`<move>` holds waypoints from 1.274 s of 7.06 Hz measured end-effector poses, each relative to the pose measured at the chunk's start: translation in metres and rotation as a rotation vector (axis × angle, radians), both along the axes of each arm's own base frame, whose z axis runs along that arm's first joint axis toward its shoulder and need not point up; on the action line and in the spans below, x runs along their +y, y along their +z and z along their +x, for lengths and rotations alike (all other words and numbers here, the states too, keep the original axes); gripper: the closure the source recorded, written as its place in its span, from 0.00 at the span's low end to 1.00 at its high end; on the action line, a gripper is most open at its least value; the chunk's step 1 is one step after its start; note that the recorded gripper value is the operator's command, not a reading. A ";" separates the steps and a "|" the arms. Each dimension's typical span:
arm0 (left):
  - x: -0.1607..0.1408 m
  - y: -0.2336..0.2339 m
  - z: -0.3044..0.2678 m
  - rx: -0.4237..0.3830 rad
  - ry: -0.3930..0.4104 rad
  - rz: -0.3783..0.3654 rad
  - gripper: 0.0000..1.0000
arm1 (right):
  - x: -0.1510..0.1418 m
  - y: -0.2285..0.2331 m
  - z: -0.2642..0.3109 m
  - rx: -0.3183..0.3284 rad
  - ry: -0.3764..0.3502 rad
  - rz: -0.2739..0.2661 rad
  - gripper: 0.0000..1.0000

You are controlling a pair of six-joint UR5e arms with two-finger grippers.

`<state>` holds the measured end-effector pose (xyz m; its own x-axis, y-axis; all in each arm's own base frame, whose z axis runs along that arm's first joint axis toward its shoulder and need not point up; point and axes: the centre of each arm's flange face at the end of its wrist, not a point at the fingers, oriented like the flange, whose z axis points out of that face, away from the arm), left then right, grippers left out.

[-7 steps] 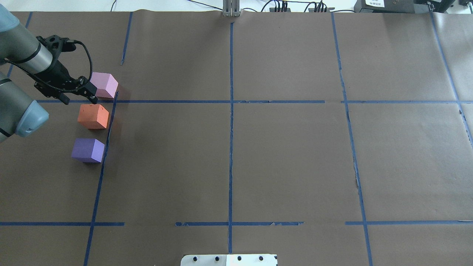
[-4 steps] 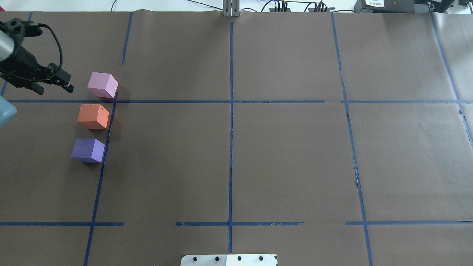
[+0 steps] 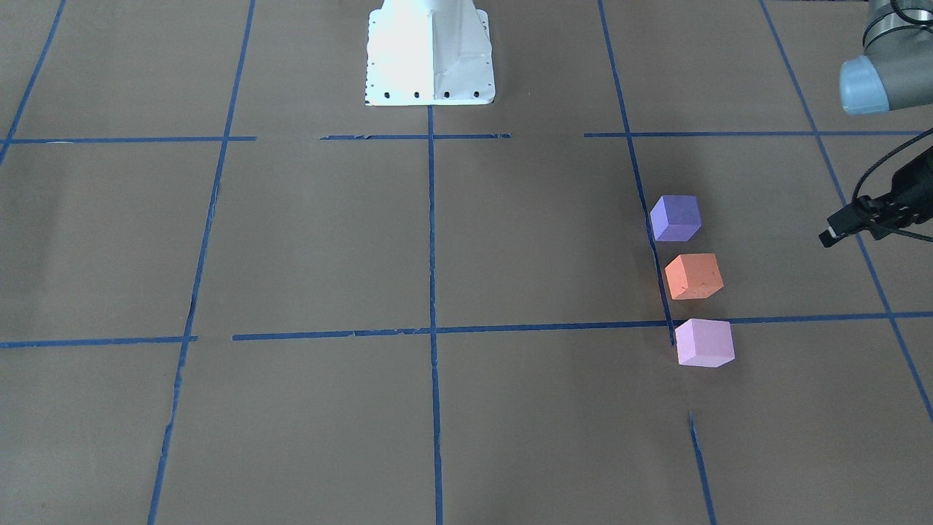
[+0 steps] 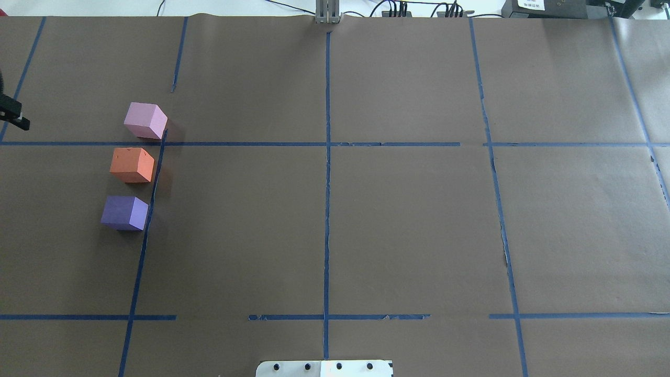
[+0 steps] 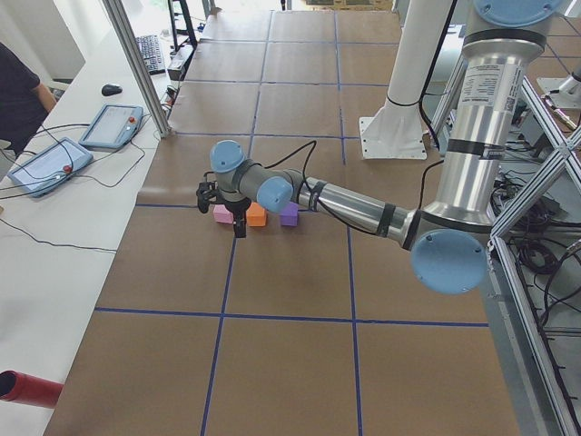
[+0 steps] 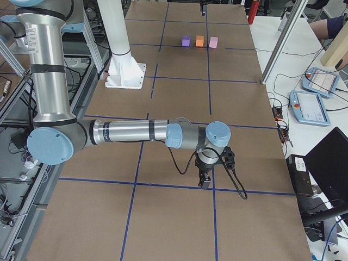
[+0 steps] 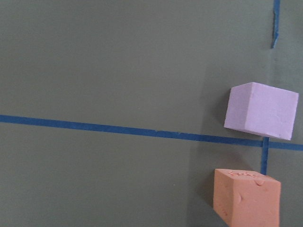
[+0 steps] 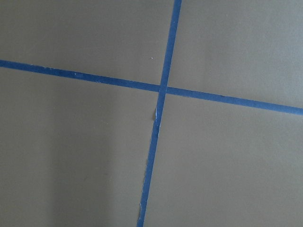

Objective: Arrange blocks in a line

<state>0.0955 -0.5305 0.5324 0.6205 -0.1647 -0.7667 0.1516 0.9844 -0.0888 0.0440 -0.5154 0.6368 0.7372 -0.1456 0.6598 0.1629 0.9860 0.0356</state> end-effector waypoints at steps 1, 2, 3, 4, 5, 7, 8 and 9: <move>0.018 0.027 -0.020 0.001 -0.016 -0.011 0.00 | 0.000 0.000 0.000 0.000 0.000 0.000 0.00; 0.036 0.051 -0.037 0.005 0.000 0.001 0.00 | 0.000 0.000 0.000 0.000 0.000 0.000 0.00; 0.049 0.071 -0.055 0.003 0.022 0.029 0.00 | 0.000 0.000 0.000 0.000 0.000 0.000 0.00; 0.056 0.087 -0.074 -0.003 0.028 0.052 0.00 | 0.000 0.000 0.000 0.000 0.000 0.000 0.00; 0.060 0.103 -0.094 -0.013 0.039 0.082 0.00 | 0.000 0.000 0.000 0.000 0.000 0.000 0.00; 0.066 0.131 -0.128 -0.035 0.070 0.148 0.00 | 0.000 0.000 0.000 0.000 0.000 0.000 0.00; 0.068 0.139 -0.140 -0.049 0.082 0.175 0.00 | 0.000 0.000 0.000 0.000 0.000 0.000 0.00; 0.069 0.144 -0.151 -0.071 0.092 0.194 0.00 | 0.000 0.000 0.000 0.000 0.000 0.000 0.00</move>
<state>-0.0555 -0.4618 0.6766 0.6796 0.0411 -0.7324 0.0596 0.9920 0.1109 0.0440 -0.5154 0.6367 0.7372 -0.1457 0.6598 0.1629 0.9860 0.0356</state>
